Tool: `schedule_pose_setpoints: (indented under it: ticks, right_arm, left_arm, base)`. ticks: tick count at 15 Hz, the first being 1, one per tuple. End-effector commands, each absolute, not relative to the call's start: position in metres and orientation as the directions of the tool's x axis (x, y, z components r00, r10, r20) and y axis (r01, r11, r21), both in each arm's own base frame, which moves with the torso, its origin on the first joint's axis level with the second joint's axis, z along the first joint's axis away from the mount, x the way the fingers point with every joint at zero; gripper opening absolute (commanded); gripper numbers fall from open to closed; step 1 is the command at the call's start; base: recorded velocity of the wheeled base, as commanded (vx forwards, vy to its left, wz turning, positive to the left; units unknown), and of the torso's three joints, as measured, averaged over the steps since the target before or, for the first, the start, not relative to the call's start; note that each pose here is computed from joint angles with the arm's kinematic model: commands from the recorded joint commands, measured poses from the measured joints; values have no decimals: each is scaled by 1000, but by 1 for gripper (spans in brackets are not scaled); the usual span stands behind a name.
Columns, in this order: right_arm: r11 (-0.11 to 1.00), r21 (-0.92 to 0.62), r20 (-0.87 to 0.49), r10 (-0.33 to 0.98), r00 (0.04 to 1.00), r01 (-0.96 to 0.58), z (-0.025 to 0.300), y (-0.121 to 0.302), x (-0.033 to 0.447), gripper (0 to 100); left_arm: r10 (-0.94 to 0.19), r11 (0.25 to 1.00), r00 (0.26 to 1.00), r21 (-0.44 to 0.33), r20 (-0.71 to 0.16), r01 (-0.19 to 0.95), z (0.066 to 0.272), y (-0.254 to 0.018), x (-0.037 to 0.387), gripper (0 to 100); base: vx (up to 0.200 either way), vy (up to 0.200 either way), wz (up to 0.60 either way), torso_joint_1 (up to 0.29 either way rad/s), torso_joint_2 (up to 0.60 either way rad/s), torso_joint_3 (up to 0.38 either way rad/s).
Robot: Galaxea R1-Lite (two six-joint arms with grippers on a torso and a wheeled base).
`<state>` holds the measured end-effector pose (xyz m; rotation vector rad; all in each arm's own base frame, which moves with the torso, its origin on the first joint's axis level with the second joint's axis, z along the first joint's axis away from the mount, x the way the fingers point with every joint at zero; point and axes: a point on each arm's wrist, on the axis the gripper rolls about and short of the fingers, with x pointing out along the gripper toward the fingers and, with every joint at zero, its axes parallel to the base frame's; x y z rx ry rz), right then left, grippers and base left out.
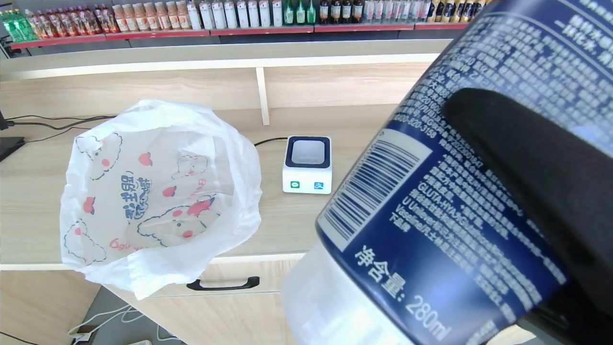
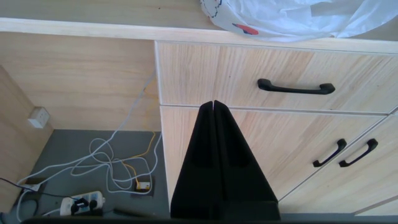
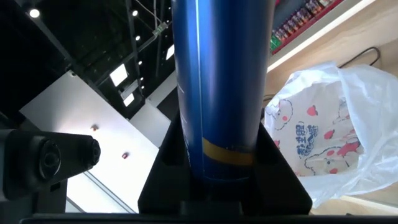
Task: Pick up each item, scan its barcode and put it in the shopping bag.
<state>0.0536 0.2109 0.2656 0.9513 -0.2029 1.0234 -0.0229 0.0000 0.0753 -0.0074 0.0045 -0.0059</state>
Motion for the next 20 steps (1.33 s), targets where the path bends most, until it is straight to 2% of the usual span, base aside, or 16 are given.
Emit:
schedule_pose_setpoints:
  ticks: [1,11,17,20]
  right_arm:
    - [175,578,553,634,540,-797,266,211,54,0]
    - [208,571,518,659,545,-794,254,217,55,0]
    - [350,504,476,650,593,-789,239,247,92,0]
    - [441,453,498,595,631,-774,241,251,129,0]
  left_arm:
    - [-6,1000,1000,-8,-5,6,75,0,-23,0]
    - [-6,1000,1000,-8,-5,6,75,0,-23,0]
    - [-6,1000,1000,-8,-5,6,75,0,-23,0]
    - [-6,1000,1000,-8,-5,6,75,0,-23,0]
  base:
    - [0,0,0,0,0,0]
    - [0,0,0,0,0,0]
    - [0,0,0,0,0,0]
    - [0,0,0,0,0,0]
